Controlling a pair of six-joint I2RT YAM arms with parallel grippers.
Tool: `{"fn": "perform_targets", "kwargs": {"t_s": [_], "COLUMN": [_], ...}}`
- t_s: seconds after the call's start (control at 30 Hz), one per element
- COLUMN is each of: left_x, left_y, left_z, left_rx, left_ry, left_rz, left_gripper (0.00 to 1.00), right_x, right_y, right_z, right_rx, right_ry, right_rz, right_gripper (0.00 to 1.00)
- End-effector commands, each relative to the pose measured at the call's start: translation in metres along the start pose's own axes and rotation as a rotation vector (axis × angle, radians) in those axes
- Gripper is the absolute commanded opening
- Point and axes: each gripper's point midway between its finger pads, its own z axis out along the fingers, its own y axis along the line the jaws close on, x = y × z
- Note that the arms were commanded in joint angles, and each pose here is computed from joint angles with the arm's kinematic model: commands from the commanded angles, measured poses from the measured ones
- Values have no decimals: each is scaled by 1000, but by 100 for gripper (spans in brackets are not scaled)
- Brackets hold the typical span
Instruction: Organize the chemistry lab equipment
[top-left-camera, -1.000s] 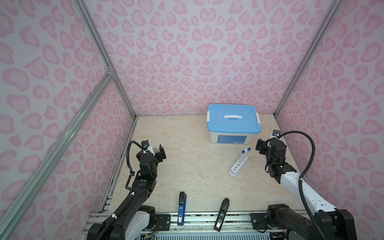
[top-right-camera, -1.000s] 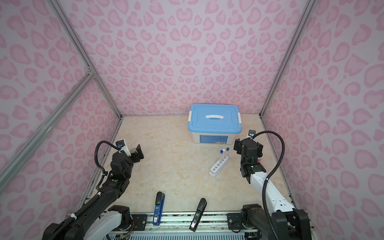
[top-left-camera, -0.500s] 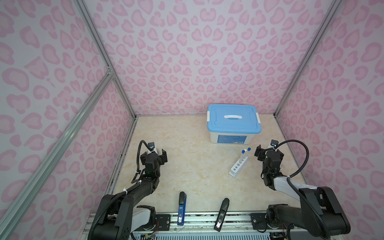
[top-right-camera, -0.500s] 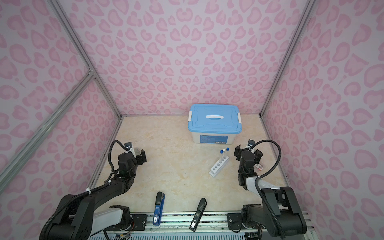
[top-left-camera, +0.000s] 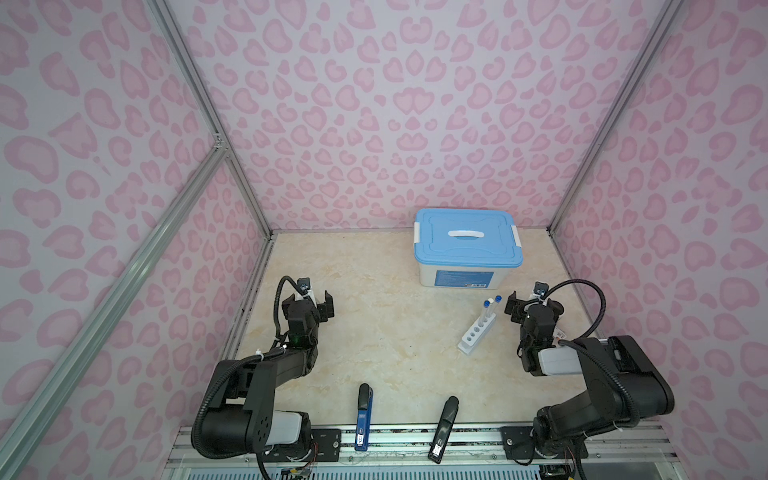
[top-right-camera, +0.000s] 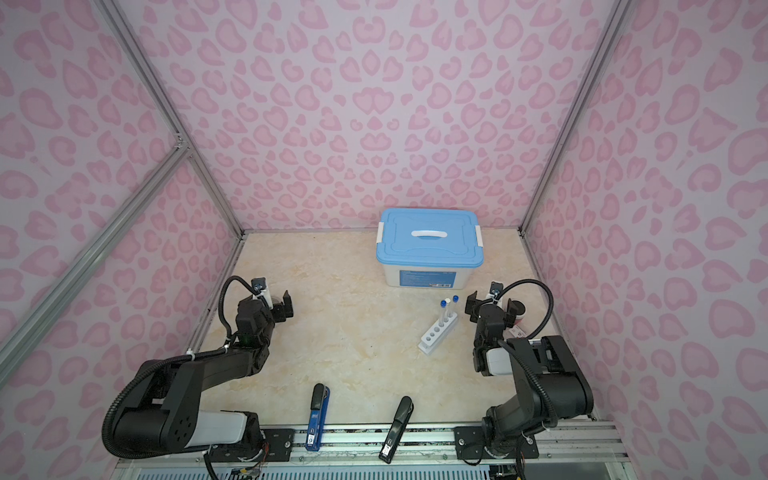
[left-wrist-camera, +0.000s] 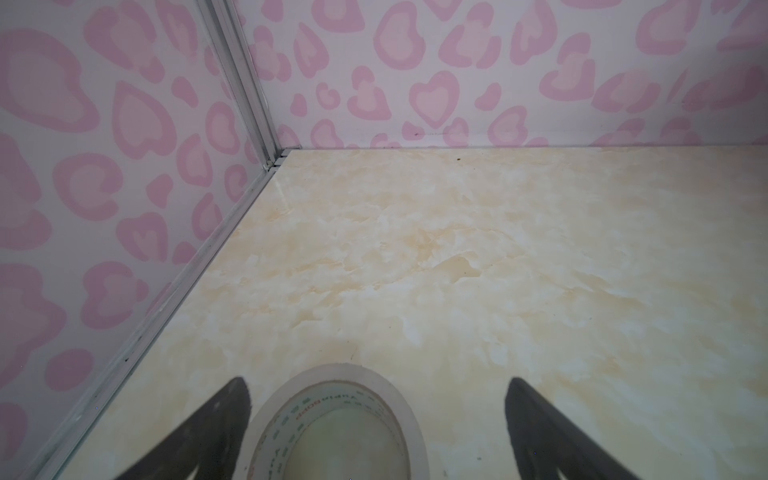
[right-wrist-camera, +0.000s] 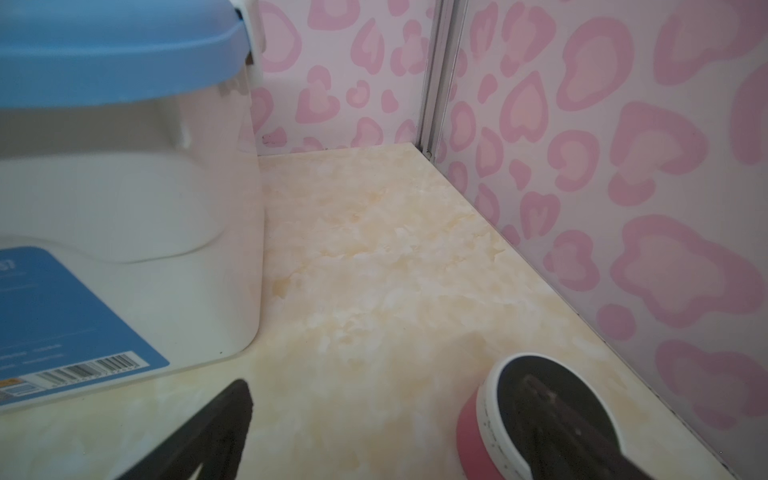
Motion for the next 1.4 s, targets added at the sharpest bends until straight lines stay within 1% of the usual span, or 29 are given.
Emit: {"fn": "perform_targets", "kwargs": {"t_s": [0.0,0.07,0.1,0.13,0.23,0.3,1.37], "left_x": [-15,-13,-15,-12,-13,-13,-13], "left_y": [1,2,2,2,2,3,2], "left_z": [7,8,7,8,8,8,8], "left_rx": [57,76,77,77,77,75,78], "left_ry": [-86,-69,-87,-66,-72,-73,-72], "left_rz": [-67,-80,-86,-81,-83,-82,-81], "left_gripper": [97,97,97,97,97,97,97], "right_x": [-15,-16,-18,-16,-17,-15,-15], "right_y": [3,2,3,4,3,5,5], "right_z": [2,3,1,1,4,6,6], "right_rx": [-13,-14,-23,-33,-18,-21,-22], "right_ry": [-42,-51,-74,-70,-64,-37,-43], "right_rz": [25,34,31,27,30,23,23], "right_gripper": [99,99,99,99,99,99,99]}}
